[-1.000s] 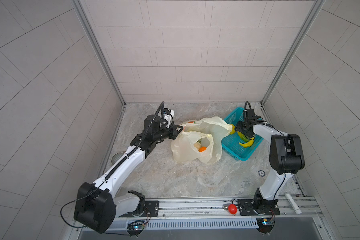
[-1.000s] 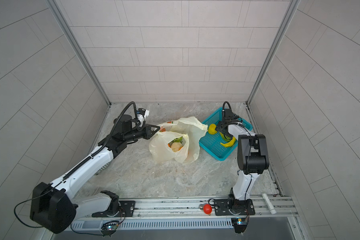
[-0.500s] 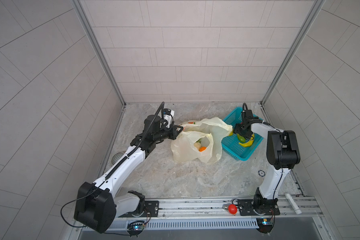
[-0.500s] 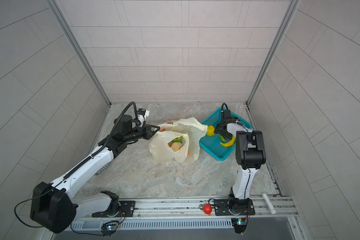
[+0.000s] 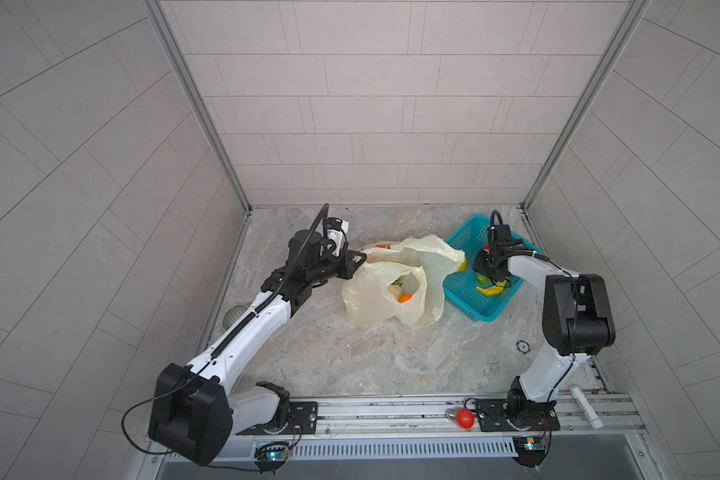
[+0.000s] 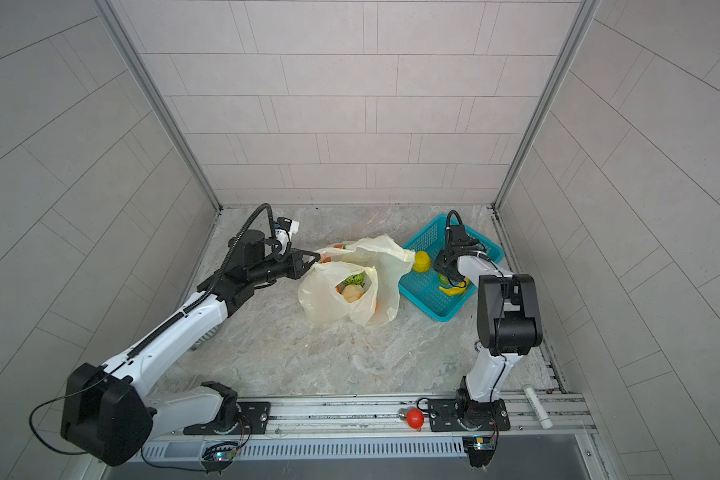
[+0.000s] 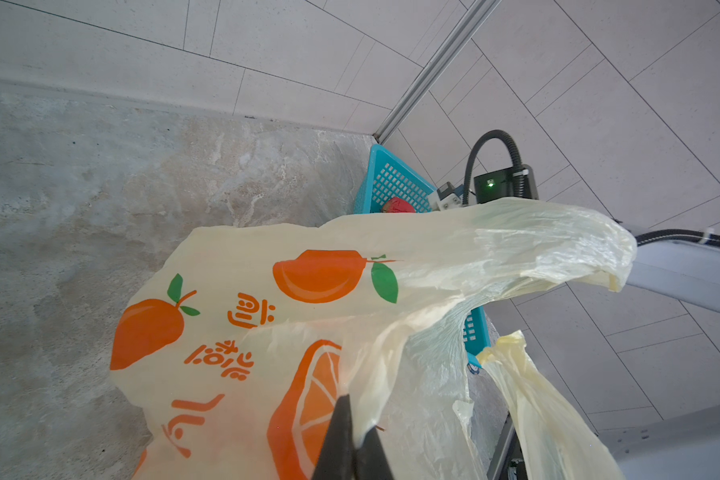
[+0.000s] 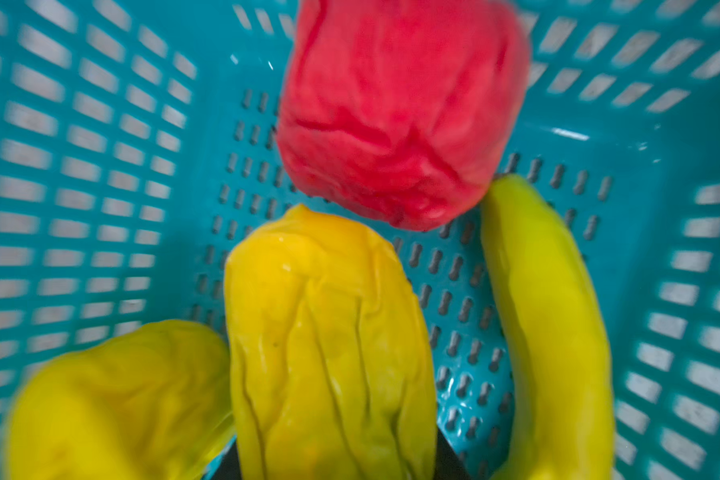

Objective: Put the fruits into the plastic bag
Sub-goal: 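Grasp the yellow-green papaya in the basket with the right gripper, then carry the papaya into the held-open bag and open the right gripper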

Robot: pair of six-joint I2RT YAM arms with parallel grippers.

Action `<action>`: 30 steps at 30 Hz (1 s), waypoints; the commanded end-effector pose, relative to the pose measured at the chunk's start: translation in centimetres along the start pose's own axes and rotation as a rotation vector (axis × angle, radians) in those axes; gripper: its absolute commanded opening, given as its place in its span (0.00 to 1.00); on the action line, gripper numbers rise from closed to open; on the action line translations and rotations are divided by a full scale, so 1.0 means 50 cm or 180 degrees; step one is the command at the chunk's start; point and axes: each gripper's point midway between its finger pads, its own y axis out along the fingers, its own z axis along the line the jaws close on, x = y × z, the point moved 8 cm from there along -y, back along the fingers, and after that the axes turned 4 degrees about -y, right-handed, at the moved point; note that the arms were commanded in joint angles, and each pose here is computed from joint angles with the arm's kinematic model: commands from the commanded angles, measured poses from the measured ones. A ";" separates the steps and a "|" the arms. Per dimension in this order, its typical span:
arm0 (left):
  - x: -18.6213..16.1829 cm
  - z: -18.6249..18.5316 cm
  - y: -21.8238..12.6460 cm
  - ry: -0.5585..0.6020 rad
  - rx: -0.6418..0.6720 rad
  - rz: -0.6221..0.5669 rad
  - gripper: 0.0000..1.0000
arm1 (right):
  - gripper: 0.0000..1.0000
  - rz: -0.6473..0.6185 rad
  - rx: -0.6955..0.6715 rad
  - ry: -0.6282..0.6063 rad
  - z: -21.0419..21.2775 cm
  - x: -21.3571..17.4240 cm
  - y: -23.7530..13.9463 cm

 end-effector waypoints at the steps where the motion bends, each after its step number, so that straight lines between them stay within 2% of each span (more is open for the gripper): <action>1: 0.001 0.001 0.004 0.0032 -0.0006 -0.0037 0.00 | 0.28 -0.0354 0.0342 0.0189 0.030 0.035 -0.106; 5: -0.002 0.002 0.004 0.0024 -0.0002 -0.0031 0.00 | 0.28 -0.0946 0.0917 -0.0030 0.074 0.070 -0.261; 9: -0.002 0.002 0.004 0.0028 -0.0001 -0.0032 0.00 | 0.28 -0.1693 0.1632 -0.0750 0.146 0.067 -0.425; 11: -0.001 0.000 0.002 0.0028 -0.0004 -0.0042 0.00 | 0.28 -0.1861 0.1965 -0.1196 0.184 0.036 -0.490; 14: 0.000 -0.001 0.000 0.0034 0.0009 -0.0059 0.00 | 0.29 -0.1803 0.2495 -0.1895 0.246 -0.039 -0.551; 18: -0.001 -0.001 -0.003 0.0033 0.0019 -0.0066 0.00 | 0.30 -0.1527 0.3079 -0.2478 0.303 -0.142 -0.578; 21: 0.000 -0.002 -0.004 0.0030 0.0021 -0.0065 0.00 | 0.30 -0.1347 0.3194 -0.2647 0.320 -0.187 -0.562; 25: 0.002 -0.005 -0.007 0.0037 0.0020 -0.0071 0.00 | 0.30 -0.1241 0.3030 -0.2751 0.322 -0.207 -0.530; 30: 0.002 -0.005 -0.007 0.0047 0.0027 -0.0055 0.00 | 0.30 -0.1228 0.2560 -0.2739 0.305 -0.201 -0.476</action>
